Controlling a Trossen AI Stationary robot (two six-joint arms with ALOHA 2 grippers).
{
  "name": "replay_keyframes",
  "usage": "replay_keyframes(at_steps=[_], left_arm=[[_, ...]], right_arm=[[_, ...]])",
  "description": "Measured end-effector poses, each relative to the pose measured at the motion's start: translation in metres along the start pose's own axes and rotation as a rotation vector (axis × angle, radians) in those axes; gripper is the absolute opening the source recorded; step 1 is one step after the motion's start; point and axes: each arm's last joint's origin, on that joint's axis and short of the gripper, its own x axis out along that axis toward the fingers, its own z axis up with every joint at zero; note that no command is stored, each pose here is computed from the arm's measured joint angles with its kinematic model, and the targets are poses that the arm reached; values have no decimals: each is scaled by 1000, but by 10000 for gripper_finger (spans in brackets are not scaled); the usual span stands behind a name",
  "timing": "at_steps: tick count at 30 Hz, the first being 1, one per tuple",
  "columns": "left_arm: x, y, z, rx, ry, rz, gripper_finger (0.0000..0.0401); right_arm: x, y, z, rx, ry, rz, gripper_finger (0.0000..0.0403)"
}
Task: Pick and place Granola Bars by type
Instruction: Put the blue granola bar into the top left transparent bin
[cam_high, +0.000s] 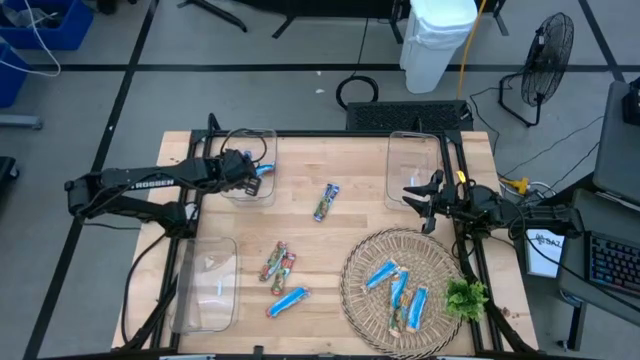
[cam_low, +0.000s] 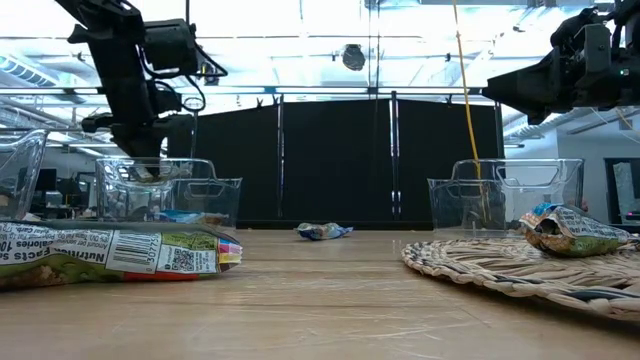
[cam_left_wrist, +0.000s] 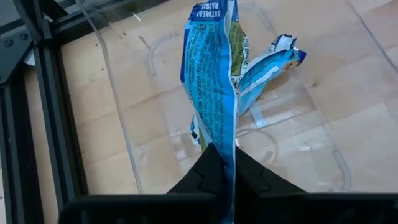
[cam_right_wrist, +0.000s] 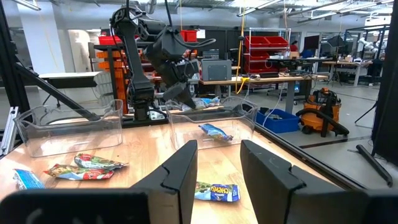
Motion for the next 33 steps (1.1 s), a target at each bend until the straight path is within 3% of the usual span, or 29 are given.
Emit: replay_keyframes(at_steps=[9, 20, 33], left_arm=[[0, 0, 0, 4, -3, -3, 33], [0, 0, 0, 31, -9, 4, 17], [0, 0, 1, 27, -21, 18, 98]], right_arm=[[0, 0, 0, 0, 0, 0, 114], [0, 0, 0, 0, 0, 0, 114], [0, 0, 0, -15, 1, 0, 114]])
